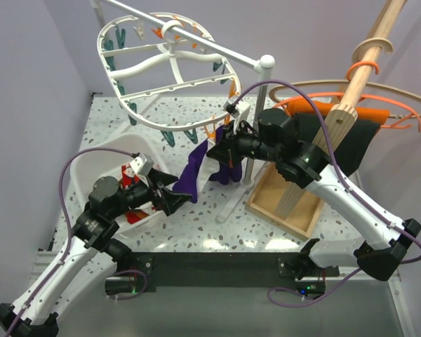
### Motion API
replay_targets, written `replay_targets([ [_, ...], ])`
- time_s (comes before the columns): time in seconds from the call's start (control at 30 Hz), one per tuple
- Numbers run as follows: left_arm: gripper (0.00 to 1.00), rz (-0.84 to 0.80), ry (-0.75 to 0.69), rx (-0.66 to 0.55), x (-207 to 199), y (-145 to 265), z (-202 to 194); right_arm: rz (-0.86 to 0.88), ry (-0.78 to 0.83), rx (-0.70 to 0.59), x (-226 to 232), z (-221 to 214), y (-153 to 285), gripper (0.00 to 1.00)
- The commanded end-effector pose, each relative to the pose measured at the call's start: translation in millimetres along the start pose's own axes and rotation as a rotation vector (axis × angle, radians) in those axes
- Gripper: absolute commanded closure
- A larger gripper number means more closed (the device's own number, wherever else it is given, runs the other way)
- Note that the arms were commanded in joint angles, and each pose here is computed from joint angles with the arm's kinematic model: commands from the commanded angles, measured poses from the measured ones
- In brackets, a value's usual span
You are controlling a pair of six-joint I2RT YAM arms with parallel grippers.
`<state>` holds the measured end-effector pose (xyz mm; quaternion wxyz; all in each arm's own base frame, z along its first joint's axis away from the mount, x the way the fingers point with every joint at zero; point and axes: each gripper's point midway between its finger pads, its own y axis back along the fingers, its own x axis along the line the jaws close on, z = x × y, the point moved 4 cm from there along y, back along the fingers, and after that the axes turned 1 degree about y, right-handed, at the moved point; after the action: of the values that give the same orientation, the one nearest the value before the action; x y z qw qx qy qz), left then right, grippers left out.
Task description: Remove the socks clipped to the hanger
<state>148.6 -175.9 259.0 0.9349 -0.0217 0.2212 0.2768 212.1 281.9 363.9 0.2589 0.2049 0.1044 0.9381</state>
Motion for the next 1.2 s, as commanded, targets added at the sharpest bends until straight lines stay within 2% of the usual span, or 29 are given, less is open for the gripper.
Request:
replay_targets([
  [0.0, 0.00, -0.101, -0.110, -0.114, -21.3, 6.0, 29.1, 0.080, -0.052, -0.094, 22.8, 31.5, 19.0, 1.00],
  [0.3, 0.00, -0.216, -0.187, -0.279, -37.7, -1.0, 60.8, 0.127, -0.089, -0.101, 30.2, 34.3, 17.6, 1.00],
  [0.6, 0.00, -0.258, -0.173, -0.226, -26.3, -42.5, 42.7, 0.143, -0.104, -0.096, 31.5, 33.5, 15.2, 1.00],
  [0.8, 0.02, -0.171, -0.139, -0.173, -13.8, -67.0, 31.5, 0.155, -0.108, -0.096, 33.2, 32.8, 14.9, 1.00],
  [0.9, 0.28, -0.142, -0.118, -0.135, -8.6, -75.1, 30.0, 0.158, -0.113, -0.093, 33.1, 32.0, 14.6, 1.00],
  [0.93, 0.50, -0.138, -0.112, -0.122, -7.0, -77.5, 28.1, 0.159, -0.116, -0.092, 33.1, 31.2, 14.5, 1.00],
  [1.0, 0.65, -0.128, -0.101, -0.104, -5.7, -78.4, 25.9, 0.167, -0.120, -0.098, 34.7, 31.7, 15.2, 1.00],
  [1.03, 0.77, -0.130, -0.105, -0.102, -6.2, -77.4, 26.4, 0.168, -0.119, -0.101, 34.6, 31.8, 15.9, 0.98],
  [1.13, 1.00, -0.120, -0.098, -0.101, -7.2, -73.0, 27.0, 0.142, -0.123, -0.098, 31.1, 30.8, 14.9, 0.93],
  [1.17, 1.00, -0.118, -0.094, -0.100, -7.6, -71.5, 26.7, 0.121, -0.126, -0.090, 28.1, 28.5, 14.8, 0.88],
])
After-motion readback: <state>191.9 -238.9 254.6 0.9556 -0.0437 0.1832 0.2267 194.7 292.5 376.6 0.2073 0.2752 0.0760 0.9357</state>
